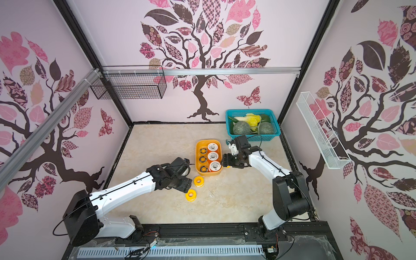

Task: Put the sealing tape into the storage box
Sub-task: Pick up the sealing tape at the center of the board.

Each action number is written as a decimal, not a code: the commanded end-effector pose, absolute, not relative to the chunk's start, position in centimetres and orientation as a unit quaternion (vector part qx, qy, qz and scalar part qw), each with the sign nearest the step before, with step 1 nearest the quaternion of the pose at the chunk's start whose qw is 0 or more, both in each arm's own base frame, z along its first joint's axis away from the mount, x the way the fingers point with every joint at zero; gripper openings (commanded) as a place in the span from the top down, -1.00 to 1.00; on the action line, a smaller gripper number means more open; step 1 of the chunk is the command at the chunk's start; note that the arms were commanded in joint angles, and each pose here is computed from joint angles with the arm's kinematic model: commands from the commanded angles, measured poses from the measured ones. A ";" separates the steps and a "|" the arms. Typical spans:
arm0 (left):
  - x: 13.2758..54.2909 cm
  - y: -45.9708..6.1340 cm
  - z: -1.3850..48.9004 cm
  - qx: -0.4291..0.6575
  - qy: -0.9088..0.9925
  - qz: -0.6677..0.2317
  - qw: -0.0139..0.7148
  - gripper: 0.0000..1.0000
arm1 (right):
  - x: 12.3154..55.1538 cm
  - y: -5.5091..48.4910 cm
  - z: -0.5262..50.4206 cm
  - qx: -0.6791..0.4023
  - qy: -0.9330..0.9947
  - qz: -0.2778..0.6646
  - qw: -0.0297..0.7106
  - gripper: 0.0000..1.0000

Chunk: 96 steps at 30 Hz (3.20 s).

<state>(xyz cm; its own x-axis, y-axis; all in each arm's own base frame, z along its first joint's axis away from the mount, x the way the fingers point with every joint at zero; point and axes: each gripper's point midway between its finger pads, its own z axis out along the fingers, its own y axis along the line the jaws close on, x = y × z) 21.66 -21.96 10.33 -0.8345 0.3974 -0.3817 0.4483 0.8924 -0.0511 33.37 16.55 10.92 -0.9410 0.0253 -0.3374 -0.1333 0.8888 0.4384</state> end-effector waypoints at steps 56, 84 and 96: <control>19.5 -24.7 2.8 0.278 0.951 -0.021 0.134 -0.17 | 33.0 17.7 10.1 -0.032 0.954 0.263 0.139 -0.63; 20.8 -24.9 6.4 0.226 0.961 -0.062 0.145 -0.20 | 34.3 18.0 11.1 -0.037 0.952 0.264 0.151 -0.62; 24.3 -24.6 10.3 0.205 0.963 -0.074 0.156 -0.20 | 38.0 18.1 11.3 -0.022 0.957 0.237 0.163 -0.17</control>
<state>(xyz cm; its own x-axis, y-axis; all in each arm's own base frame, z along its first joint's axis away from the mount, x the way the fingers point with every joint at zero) 23.75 -24.46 9.06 -0.8767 0.3576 -0.3217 0.4005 0.9131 -0.0764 36.93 18.39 11.22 -0.9485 0.0312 -0.3152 -0.1298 0.8695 0.4766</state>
